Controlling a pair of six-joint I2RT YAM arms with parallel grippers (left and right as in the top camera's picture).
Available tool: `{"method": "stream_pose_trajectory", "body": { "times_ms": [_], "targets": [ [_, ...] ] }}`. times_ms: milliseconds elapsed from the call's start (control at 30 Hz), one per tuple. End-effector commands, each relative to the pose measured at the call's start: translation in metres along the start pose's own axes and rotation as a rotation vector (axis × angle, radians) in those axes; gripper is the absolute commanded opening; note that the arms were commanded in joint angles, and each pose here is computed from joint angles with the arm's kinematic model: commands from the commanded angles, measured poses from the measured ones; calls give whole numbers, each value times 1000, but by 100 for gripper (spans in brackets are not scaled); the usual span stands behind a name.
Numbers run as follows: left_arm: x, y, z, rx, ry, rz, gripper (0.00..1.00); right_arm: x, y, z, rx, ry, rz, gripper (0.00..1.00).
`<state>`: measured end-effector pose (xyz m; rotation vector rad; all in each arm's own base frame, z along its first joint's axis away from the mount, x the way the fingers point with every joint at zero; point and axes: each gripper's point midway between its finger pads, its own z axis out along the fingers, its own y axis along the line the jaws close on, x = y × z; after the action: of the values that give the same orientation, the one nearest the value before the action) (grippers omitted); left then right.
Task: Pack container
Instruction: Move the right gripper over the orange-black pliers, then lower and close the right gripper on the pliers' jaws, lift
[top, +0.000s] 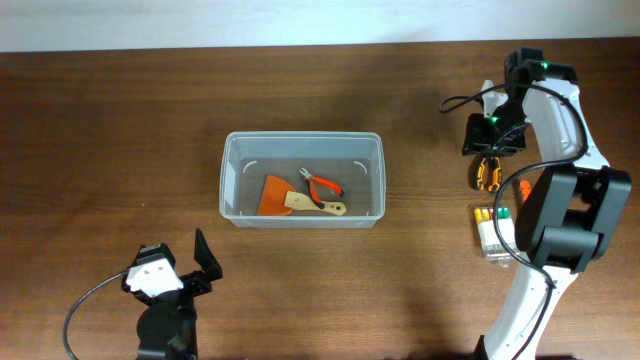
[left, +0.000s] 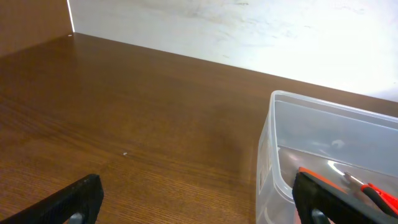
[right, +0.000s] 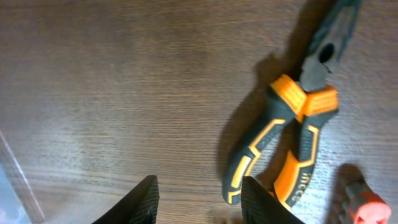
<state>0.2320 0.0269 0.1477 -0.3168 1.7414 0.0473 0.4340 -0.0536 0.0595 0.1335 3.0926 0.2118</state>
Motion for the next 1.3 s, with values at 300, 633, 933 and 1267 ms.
{"method": "stream_pose_trajectory", "body": {
  "times_ms": [300, 633, 933, 1267],
  "targets": [
    [1, 0, 0, 0, 0, 9, 99, 10, -18, 5, 102, 28, 164, 38],
    [1, 0, 0, 0, 0, 9, 99, 17, -29, 27, 155, 33, 214, 38],
    [1, 0, 0, 0, 0, 9, 99, 11, -30, 31, 155, 4, 213, 38],
    [1, 0, 0, 0, 0, 9, 99, 10, -37, 41, 181, 9, 247, 38]
  ]
}}
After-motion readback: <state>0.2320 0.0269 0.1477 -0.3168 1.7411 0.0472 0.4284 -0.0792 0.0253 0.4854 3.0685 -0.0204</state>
